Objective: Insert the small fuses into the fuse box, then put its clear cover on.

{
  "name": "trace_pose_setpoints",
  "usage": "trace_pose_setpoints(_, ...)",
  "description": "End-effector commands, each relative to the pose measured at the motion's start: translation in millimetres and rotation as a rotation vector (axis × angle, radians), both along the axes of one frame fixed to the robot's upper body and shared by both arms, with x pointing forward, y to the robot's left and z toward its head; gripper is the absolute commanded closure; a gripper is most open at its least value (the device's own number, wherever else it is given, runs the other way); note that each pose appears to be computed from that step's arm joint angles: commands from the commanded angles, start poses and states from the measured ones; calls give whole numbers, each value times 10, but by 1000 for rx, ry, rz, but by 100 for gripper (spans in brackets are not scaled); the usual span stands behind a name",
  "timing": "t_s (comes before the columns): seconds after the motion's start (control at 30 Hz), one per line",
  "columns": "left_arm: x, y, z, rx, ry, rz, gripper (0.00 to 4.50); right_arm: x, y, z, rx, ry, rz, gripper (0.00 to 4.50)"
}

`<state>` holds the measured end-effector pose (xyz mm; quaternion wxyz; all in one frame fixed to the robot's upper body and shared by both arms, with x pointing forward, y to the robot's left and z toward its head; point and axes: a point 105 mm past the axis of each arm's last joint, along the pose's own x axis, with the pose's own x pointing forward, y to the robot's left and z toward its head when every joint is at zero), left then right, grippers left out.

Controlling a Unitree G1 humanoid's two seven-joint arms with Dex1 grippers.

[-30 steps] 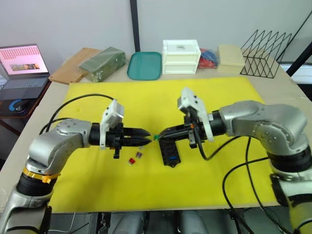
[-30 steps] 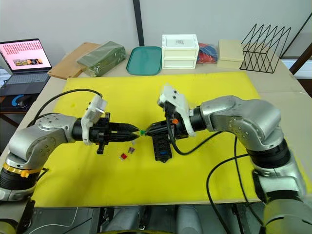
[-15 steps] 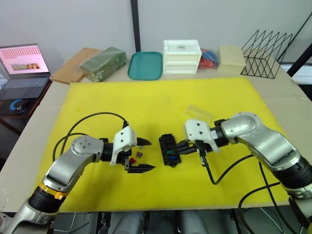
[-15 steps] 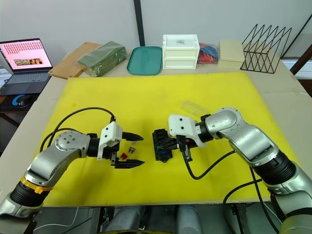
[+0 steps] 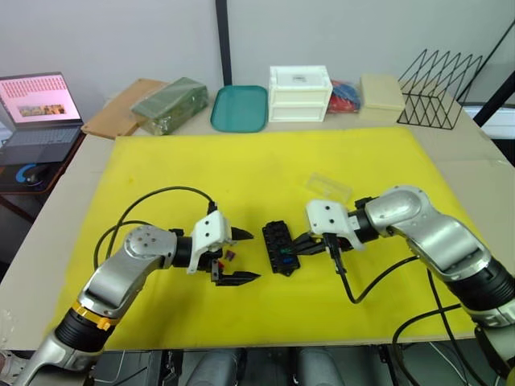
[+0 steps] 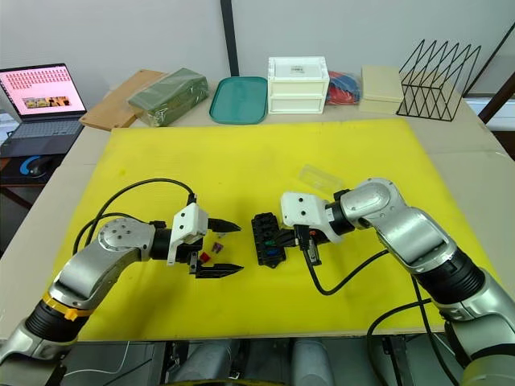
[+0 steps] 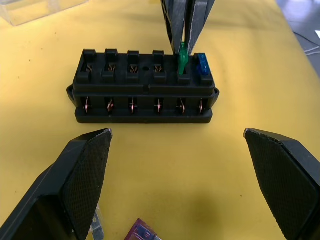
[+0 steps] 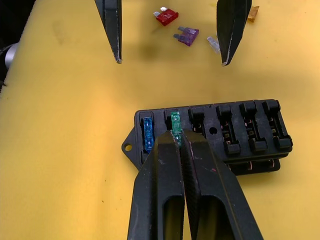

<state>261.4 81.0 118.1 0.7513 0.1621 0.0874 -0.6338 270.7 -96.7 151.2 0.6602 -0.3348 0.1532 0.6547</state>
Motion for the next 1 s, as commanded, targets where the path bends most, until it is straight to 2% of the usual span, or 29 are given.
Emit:
trace_pose_setpoints(0.03,-19,-20,45,-12,-37,-15,5,-4,-3,11,-7,-22,11,450)
trace_pose_setpoints(0.4,-18,-20,26,-17,-45,-13,5,-26,45,96,14,-28,44,450)
trace_pose_setpoints(1.0,7,-43,36,-25,-59,1,5,38,5,-36,-86,-68,69,450)
